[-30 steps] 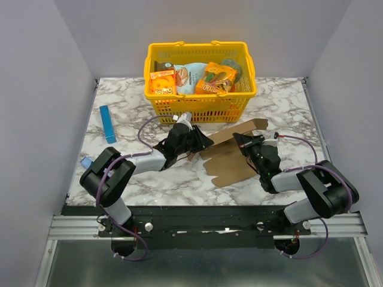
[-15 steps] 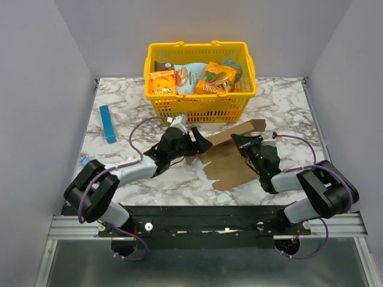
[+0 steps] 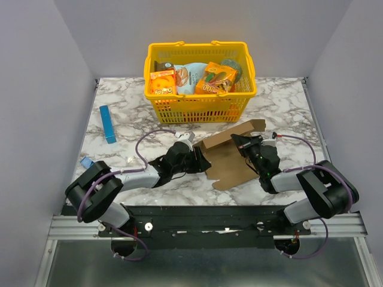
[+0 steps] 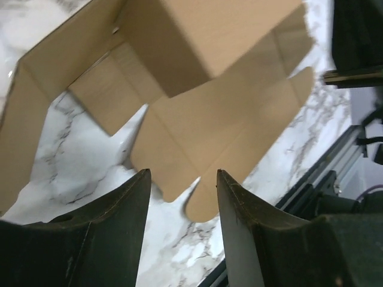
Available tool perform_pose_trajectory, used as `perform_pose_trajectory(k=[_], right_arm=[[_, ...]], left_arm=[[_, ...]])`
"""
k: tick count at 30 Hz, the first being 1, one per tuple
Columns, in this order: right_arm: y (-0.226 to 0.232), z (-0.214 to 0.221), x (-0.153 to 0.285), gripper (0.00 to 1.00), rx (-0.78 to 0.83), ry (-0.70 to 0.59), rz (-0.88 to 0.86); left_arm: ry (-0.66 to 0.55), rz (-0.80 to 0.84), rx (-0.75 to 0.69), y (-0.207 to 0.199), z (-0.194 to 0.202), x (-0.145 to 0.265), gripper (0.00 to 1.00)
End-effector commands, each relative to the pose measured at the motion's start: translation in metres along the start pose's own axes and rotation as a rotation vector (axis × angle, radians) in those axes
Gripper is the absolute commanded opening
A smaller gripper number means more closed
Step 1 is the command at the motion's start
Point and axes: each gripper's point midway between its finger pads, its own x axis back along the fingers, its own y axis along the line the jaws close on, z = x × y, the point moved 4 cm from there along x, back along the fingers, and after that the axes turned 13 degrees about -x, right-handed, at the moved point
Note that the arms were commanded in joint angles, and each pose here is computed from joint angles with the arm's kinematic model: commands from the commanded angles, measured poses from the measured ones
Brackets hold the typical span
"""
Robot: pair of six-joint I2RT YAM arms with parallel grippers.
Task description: Fold the paper box
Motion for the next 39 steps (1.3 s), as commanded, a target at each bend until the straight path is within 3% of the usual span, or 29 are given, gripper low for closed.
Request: perform_pose_trajectory(k=[1, 10, 21, 34, 39], right_arm=[[-0.004, 0.001, 0.004, 0.01, 0.023, 0.000, 0.014], [-0.004, 0.000, 0.005, 0.01, 0.023, -0.003, 0.014], [-0.003, 0.001, 0.007, 0.01, 0.022, 0.001, 0.008], [-0.009, -0.001, 0.009, 0.01, 0.026, -0.005, 0.024], [-0.008, 0.001, 0.008, 0.01, 0.027, 0.007, 0.021]], left_arm=[[-0.007, -0.069, 0.056, 0.017, 0.011, -0.012, 0.56], [-0.088, -0.250, 0.069, 0.052, 0.015, -0.023, 0.58], [-0.107, -0.307, 0.053, 0.060, 0.018, -0.048, 0.57], [-0.195, -0.220, 0.025, 0.038, 0.003, -0.058, 0.52], [-0.251, -0.197, 0.021, 0.025, -0.010, -0.056, 0.45]])
